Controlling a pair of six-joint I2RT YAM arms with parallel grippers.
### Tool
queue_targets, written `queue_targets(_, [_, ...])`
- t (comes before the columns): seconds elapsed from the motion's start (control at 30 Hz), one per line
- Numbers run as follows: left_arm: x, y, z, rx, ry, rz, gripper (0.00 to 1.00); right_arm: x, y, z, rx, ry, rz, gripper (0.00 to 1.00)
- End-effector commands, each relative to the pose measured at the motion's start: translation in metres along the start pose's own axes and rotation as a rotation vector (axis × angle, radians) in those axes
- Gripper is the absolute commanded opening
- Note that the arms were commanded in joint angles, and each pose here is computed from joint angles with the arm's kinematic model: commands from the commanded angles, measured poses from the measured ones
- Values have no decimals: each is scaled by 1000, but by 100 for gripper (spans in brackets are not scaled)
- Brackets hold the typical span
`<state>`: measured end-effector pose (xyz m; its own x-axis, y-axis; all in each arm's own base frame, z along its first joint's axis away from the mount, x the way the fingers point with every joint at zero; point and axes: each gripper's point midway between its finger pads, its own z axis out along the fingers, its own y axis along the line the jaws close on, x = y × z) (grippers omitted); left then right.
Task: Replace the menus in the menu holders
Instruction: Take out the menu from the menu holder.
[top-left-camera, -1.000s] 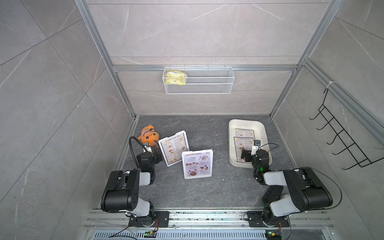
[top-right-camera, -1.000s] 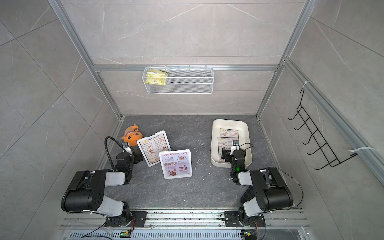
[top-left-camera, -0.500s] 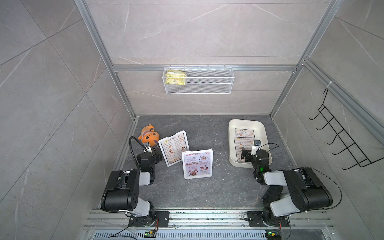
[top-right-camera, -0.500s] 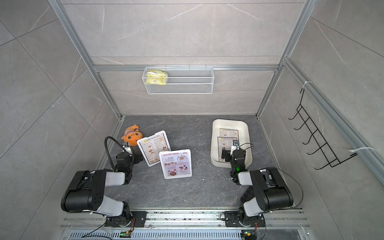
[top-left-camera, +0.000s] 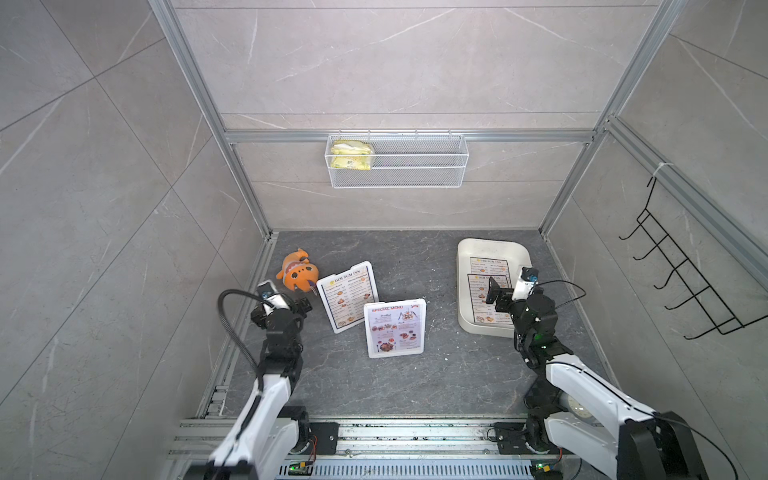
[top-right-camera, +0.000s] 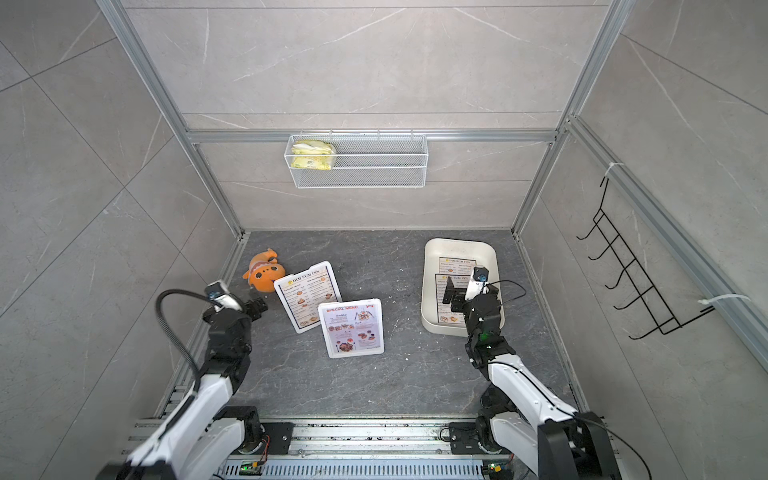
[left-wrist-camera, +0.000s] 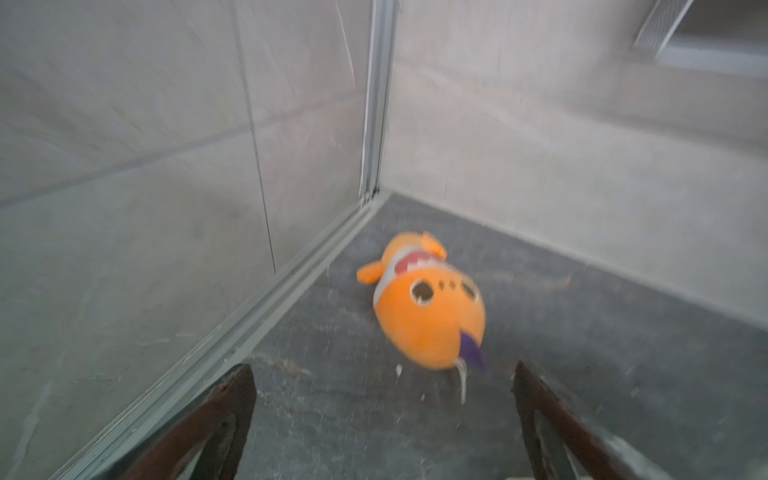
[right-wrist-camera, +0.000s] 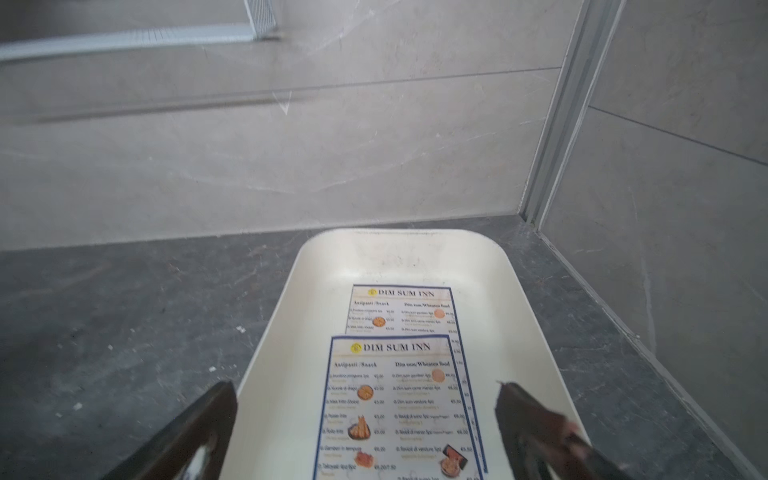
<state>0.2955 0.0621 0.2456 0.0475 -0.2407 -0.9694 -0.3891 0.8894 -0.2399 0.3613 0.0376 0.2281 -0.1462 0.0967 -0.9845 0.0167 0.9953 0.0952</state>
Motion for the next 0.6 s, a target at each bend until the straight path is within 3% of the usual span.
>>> queue_targets(0.0, [-2,16,-39,12,9,-225,100,13,13,-9,-72,143,97,100])
queue_targets(0.1, [-25,-17,-74,298,-76,-277,100,-10,55,-22,-308,143,68,100])
queue_targets(0.2, [-38,-50,-105,530,-53,-269,98,-35,88,-42,-503,111,18,98])
queue_targets(0.4, [-45,-129,-139,966,221,-235,84,-75,150,-88,-924,94,-78,81])
queue_targets(0.57, [-39,-160,-155,1160,375,-245,81,-71,185,-104,-1120,215,-190,78])
